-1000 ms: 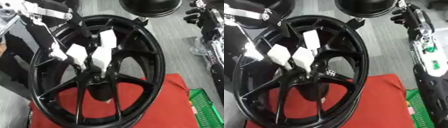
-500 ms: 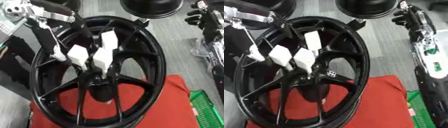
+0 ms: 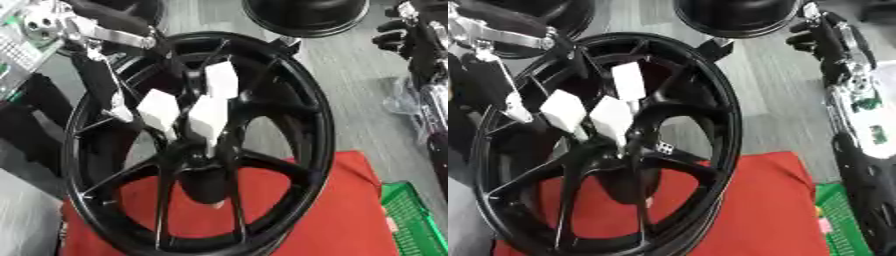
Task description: Pull the pin out of the wheel hub.
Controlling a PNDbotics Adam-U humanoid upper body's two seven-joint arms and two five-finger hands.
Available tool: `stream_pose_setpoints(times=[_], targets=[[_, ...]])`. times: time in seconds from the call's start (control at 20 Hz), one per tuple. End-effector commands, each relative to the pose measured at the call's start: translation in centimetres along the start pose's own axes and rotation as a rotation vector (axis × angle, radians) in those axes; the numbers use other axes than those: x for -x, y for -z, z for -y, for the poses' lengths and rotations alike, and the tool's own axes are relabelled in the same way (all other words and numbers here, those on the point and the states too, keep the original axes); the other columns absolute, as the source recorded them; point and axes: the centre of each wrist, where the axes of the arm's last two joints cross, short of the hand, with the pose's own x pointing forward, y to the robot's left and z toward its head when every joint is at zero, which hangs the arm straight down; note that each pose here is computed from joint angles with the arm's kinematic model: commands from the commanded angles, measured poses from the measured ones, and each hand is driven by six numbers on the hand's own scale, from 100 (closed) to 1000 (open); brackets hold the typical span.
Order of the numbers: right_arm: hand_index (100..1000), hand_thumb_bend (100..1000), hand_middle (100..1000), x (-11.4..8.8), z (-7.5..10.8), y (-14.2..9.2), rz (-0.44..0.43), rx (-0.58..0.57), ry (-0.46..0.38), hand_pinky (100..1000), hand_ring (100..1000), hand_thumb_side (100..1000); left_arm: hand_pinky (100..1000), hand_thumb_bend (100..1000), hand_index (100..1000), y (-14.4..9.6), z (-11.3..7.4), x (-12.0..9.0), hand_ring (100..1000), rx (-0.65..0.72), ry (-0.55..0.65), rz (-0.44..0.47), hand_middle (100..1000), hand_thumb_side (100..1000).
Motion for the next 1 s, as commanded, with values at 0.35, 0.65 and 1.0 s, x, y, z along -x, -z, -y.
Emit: stream_pose_setpoints(times=[0.35, 0.65, 1.0], targets=[[750, 100, 576, -1.1, 0.2, 0.3, 0.035, 0.000, -0.013, 766, 617, 710, 851, 533, 800, -0.2, -0.9, -0.2, 831, -0.018, 0.006, 0.012, 758, 149], [750, 100, 576, -1.1, 0.2, 0.3, 0.037, 0.000, -0.011, 767, 617, 710, 847, 535, 774, 0.4, -0.5, -0.3, 824, -0.001, 0.008, 0.019, 747, 155], [750, 100, 576, -1.1, 0.1, 0.3, 0.036, -0.002, -0.012, 767, 617, 710, 827, 503, 698, 0.7, -0.3, -0.3, 788, 0.007, 0.019, 0.021, 691, 100]])
